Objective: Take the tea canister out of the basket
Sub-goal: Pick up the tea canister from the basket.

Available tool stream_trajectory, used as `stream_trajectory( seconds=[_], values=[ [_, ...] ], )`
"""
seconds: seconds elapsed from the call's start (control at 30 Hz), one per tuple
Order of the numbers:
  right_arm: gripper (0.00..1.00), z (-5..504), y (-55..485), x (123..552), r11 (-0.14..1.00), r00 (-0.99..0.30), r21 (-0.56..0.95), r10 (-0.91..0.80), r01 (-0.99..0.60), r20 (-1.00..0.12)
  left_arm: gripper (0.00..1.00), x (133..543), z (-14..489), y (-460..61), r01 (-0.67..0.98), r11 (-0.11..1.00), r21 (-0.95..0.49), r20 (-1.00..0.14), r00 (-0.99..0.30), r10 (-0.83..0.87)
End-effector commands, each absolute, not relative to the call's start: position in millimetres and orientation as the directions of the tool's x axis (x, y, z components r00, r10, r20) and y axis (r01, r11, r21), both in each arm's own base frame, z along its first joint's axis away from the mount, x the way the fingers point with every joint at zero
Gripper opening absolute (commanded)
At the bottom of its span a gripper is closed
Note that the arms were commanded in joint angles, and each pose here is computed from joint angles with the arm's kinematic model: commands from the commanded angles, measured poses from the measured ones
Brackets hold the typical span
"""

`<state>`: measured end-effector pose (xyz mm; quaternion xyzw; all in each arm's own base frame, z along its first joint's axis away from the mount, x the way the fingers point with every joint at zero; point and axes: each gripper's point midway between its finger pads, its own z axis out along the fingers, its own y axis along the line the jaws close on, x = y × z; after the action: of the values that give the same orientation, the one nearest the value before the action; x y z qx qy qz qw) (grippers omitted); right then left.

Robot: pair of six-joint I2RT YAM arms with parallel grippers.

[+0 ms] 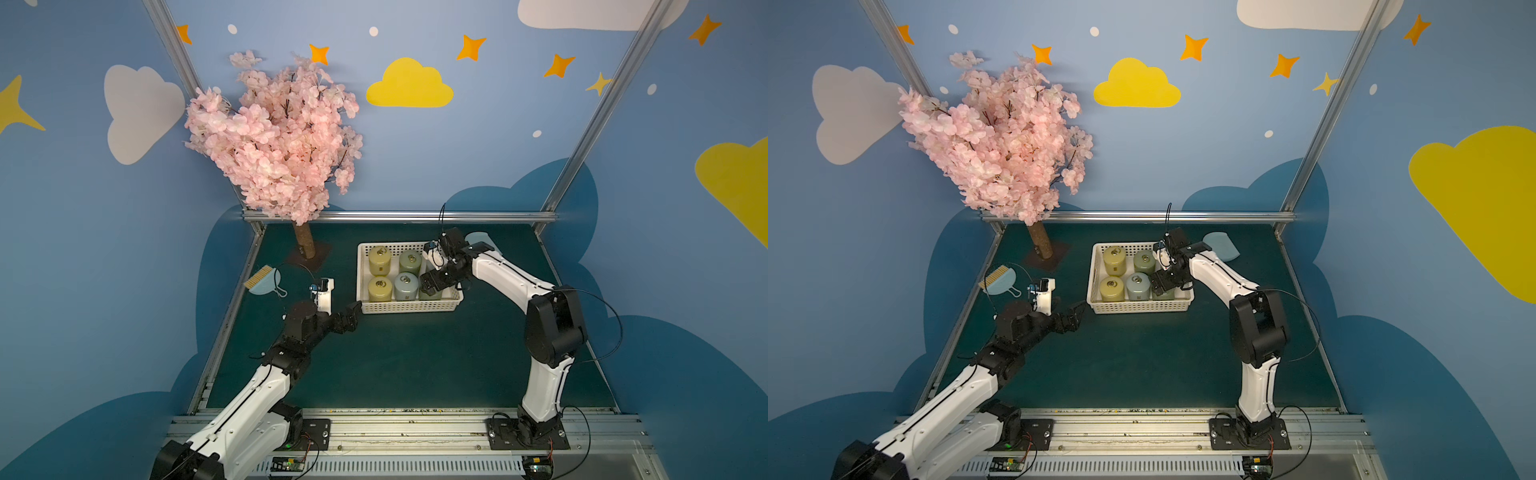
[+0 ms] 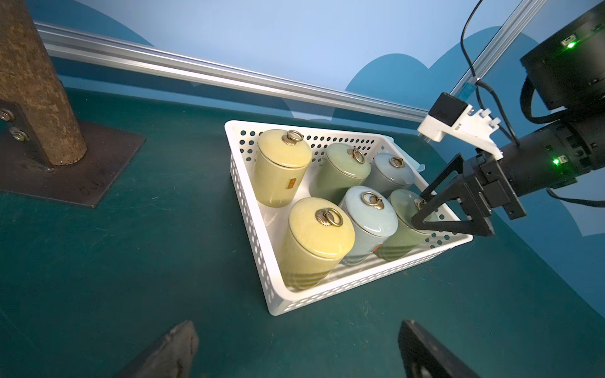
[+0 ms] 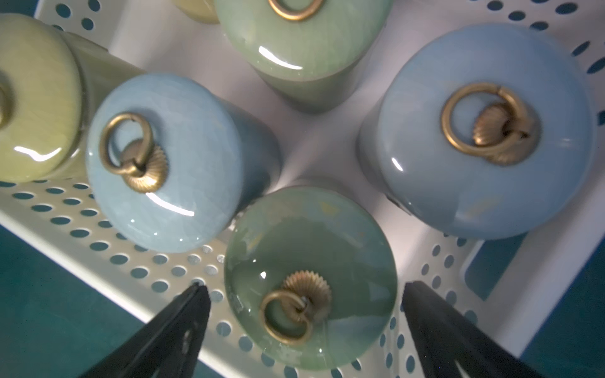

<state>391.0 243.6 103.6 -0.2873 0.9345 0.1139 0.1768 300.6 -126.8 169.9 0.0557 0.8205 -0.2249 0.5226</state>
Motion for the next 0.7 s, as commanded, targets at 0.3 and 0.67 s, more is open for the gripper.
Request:
stream_trajectory(
  seconds=[0.3, 0.67],
  values=[
    [0.96, 84, 244, 393, 0.823, -0.791, 0.084, -0.504, -0.561, -0.345, 1.00, 300, 173, -126, 0.333, 0.894, -0.300, -0.892, -0.429, -0.139],
    [0.87, 79, 245, 396, 0.826, -0.796, 0.087, -0.501, -0.557, -0.340, 1.00, 300, 172, -126, 0.330, 0.896, -0.297, -0.892, -0.430, -0.138]
  ],
)
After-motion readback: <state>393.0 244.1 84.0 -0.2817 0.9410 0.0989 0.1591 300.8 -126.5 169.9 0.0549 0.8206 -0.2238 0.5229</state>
